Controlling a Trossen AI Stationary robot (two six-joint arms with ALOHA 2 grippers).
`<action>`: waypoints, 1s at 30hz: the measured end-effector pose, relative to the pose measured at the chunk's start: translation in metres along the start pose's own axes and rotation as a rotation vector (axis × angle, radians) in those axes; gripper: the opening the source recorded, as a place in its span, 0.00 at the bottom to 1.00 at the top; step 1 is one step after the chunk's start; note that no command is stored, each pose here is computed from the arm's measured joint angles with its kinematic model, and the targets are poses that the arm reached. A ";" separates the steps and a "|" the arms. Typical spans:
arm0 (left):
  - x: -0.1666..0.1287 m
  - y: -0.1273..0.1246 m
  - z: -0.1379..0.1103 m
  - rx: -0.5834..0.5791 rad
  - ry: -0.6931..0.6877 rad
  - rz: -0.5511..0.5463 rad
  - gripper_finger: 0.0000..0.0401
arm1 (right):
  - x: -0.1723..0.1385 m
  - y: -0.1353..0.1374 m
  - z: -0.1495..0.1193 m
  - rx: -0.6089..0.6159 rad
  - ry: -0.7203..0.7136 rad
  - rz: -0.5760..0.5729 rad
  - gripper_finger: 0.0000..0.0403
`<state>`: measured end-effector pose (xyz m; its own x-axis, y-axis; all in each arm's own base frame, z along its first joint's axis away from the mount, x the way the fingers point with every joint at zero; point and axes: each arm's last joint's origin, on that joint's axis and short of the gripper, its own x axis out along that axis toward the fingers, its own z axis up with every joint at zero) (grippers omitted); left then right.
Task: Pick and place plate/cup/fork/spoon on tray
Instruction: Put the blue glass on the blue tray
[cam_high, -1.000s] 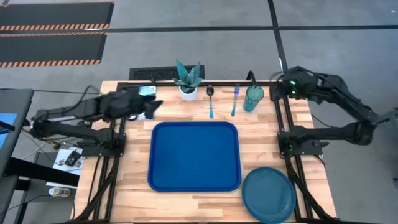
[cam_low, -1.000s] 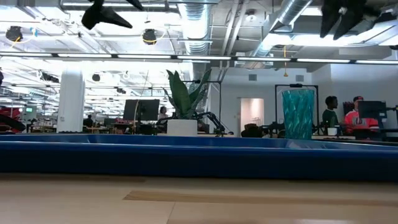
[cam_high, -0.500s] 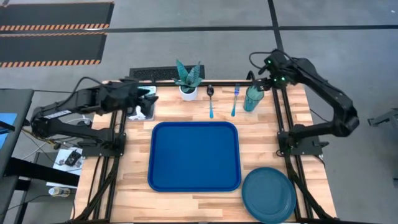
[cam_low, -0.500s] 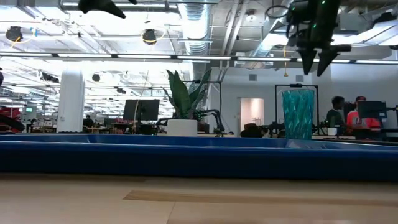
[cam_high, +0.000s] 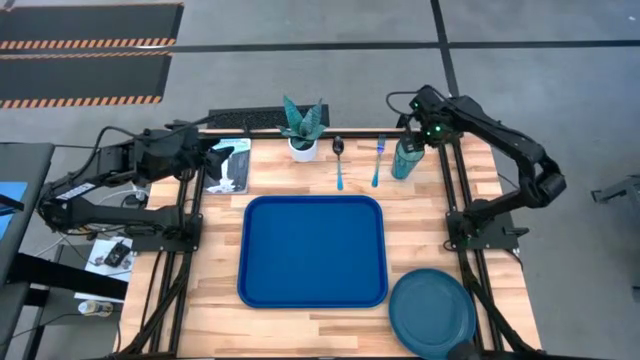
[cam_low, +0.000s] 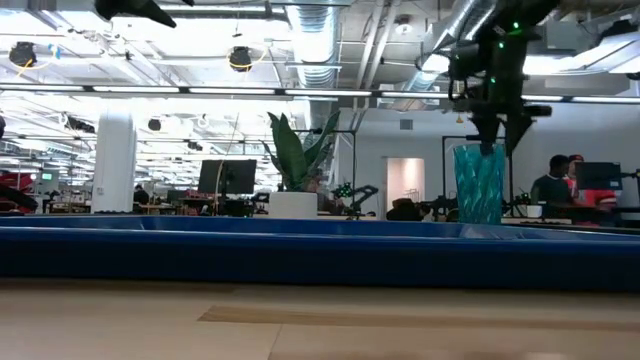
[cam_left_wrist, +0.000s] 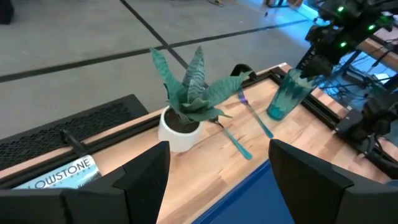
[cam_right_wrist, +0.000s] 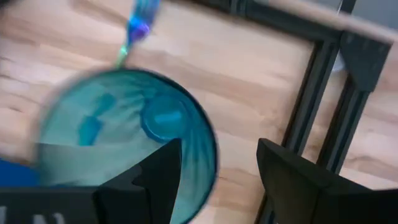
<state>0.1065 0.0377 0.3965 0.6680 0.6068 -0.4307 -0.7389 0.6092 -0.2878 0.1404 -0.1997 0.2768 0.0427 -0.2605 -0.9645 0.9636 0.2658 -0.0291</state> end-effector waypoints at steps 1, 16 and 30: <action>0.000 0.000 0.000 0.003 0.000 0.002 0.65 | 0.005 -0.003 -0.002 0.009 0.009 0.019 0.57; 0.001 0.001 0.001 0.015 -0.027 0.058 0.65 | 0.019 -0.001 -0.012 0.012 0.028 0.090 0.04; 0.007 -0.001 -0.001 0.081 -0.004 0.086 0.65 | -0.087 0.058 0.005 -0.161 -0.117 0.224 0.02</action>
<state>0.1122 0.0409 0.3928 0.6025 0.6607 -0.4478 -0.7844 0.5937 -0.1796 0.1936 -0.1659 0.3604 0.2886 -0.2818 -0.9150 0.8731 0.4697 0.1307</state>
